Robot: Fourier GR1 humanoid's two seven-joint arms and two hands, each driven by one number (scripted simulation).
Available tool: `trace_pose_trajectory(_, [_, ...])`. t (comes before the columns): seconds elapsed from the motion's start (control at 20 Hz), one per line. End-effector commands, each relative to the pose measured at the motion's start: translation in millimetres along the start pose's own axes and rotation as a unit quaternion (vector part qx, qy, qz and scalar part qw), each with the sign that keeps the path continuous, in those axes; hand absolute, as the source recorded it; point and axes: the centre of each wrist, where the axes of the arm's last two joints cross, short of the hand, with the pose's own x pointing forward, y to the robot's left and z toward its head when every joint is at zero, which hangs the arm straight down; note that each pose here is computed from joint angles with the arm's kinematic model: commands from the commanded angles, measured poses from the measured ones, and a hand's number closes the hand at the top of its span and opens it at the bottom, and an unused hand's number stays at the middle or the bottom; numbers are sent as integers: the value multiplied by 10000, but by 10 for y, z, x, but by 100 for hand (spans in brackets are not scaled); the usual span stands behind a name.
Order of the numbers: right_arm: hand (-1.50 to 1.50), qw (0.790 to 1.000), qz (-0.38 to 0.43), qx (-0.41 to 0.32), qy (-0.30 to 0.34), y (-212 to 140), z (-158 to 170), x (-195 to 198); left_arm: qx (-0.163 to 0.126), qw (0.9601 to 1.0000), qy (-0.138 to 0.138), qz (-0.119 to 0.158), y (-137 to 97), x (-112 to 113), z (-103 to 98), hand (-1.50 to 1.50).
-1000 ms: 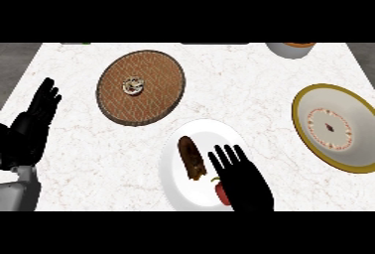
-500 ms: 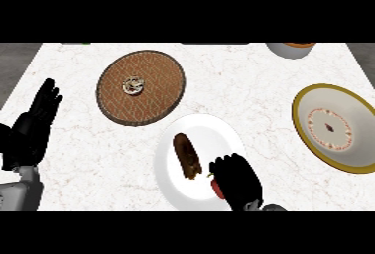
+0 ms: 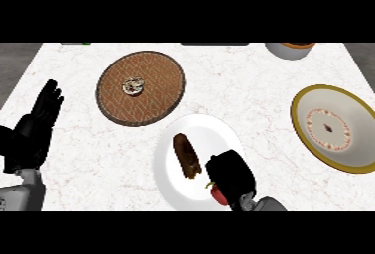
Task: Pick the bell pepper from the plate and place it in the bowl
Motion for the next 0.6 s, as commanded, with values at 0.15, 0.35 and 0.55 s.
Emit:
trace_pose_trajectory(0.15, [150, 9958, -4, -892, 195, -125, 3, 23, -18, 9999, 30, 112, -64, 115, 10, 0])
trace_pose_trajectory(0.35, [150, 9454, -1604, -878, 2696, -269, -257, -615, 14, 10000, -34, -54, -5, -17, 13, 0])
trace_pose_trajectory(0.55, [150, 8743, -2361, -1103, 4094, -591, -413, -909, -112, 9999, -72, 51, -142, -16, -48, 0])
